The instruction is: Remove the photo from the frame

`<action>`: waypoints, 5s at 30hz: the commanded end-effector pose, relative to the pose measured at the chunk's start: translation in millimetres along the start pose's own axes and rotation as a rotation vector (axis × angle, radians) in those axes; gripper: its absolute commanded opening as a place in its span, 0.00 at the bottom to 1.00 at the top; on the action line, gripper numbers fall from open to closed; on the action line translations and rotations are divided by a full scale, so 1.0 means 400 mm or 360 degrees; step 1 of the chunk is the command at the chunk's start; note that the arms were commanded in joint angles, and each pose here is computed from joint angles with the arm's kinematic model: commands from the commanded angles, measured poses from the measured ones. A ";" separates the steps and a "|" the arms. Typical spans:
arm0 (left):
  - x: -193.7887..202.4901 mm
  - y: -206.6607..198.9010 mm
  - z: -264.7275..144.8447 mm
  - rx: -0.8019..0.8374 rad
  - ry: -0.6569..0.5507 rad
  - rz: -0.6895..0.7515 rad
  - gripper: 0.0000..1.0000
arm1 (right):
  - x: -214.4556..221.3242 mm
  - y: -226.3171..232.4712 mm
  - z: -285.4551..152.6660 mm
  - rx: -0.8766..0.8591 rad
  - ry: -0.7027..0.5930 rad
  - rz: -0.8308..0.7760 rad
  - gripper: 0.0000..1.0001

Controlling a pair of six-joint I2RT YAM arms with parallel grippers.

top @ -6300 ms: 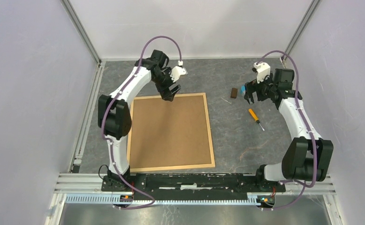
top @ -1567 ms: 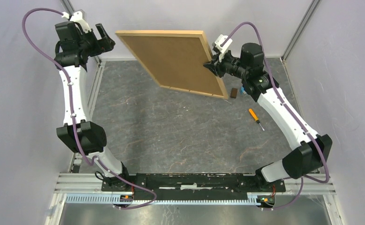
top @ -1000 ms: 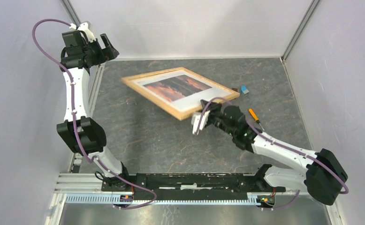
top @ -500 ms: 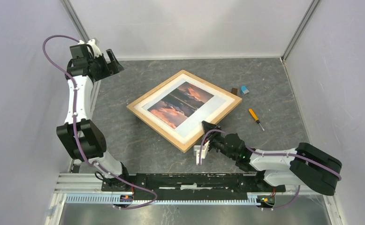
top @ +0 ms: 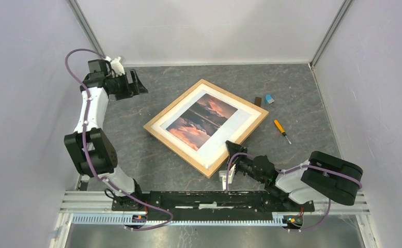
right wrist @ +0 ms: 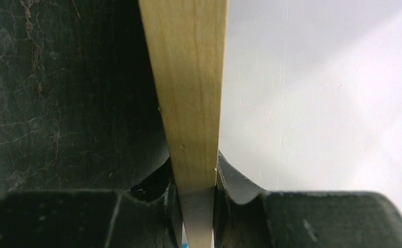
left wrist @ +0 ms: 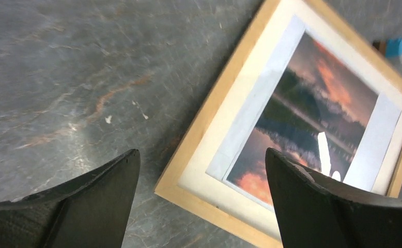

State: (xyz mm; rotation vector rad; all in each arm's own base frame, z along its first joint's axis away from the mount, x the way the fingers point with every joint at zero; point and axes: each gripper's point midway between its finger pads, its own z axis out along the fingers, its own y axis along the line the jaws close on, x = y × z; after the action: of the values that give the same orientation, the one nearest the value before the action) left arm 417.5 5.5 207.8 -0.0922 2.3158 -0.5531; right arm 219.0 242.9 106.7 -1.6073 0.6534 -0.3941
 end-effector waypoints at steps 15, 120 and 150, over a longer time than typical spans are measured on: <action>0.200 -0.080 0.276 0.0310 0.0606 0.0443 0.89 | -0.093 -0.039 -0.006 0.0184 -0.0319 -0.0090 0.00; 0.377 -0.166 0.400 0.0125 0.0880 0.0911 0.45 | 0.288 0.223 -0.154 -0.0828 0.1412 0.3009 0.93; 0.483 -0.113 0.203 -0.0182 0.0748 0.0100 0.51 | 0.497 0.048 0.135 -0.0708 0.1230 0.2499 0.81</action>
State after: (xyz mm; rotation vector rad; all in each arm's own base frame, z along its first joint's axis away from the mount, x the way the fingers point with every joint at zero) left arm 316.1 -84.9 21.7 0.1641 2.8926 -0.2860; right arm 429.7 158.8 25.8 -0.7799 2.4599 0.3867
